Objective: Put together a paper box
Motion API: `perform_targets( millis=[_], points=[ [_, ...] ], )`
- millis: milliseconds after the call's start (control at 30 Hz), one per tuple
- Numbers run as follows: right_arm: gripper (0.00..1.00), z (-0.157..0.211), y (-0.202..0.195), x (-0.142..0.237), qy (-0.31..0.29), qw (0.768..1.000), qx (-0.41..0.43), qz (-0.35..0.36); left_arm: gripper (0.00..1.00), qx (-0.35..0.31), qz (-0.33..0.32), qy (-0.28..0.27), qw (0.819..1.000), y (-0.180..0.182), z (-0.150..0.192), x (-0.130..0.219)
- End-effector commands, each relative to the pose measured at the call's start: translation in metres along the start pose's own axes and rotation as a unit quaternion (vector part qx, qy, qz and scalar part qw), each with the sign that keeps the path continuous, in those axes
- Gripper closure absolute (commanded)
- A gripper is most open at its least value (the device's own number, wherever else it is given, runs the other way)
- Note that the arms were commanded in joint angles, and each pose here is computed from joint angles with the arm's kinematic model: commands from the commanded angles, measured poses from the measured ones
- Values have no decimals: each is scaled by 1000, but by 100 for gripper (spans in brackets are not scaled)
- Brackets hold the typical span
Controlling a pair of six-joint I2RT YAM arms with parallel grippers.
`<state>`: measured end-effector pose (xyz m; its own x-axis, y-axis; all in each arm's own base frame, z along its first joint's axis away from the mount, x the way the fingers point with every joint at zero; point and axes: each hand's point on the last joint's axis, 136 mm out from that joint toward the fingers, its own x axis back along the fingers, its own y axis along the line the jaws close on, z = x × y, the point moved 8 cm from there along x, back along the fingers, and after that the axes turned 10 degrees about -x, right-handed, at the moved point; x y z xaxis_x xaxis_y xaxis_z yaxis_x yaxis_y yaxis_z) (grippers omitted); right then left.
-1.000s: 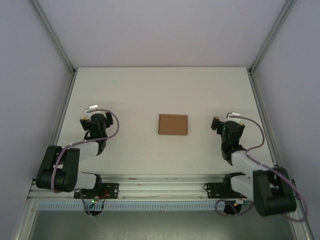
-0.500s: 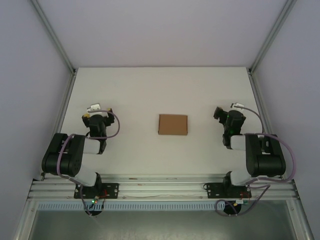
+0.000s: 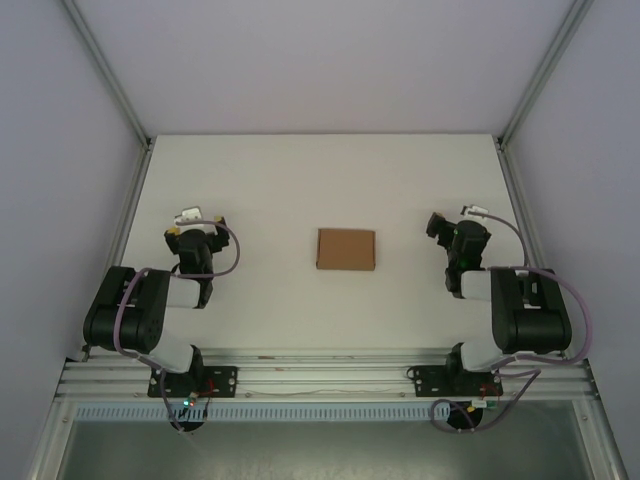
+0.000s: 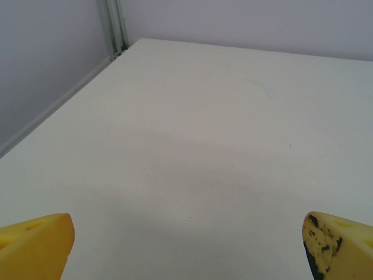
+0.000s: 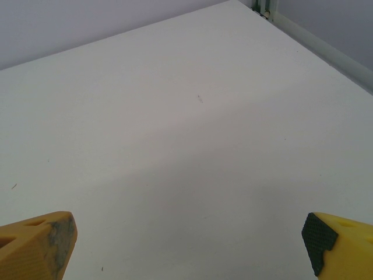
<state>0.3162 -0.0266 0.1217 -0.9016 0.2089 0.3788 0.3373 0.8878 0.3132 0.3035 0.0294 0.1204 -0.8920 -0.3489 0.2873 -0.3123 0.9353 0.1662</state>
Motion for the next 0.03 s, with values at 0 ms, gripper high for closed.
perform_targets(
  millis=[0],
  points=[
    [0, -3, 2, 1, -11, 1000, -7, -7, 0, 3, 0, -19, 1000, 2, -8, 0]
  ],
)
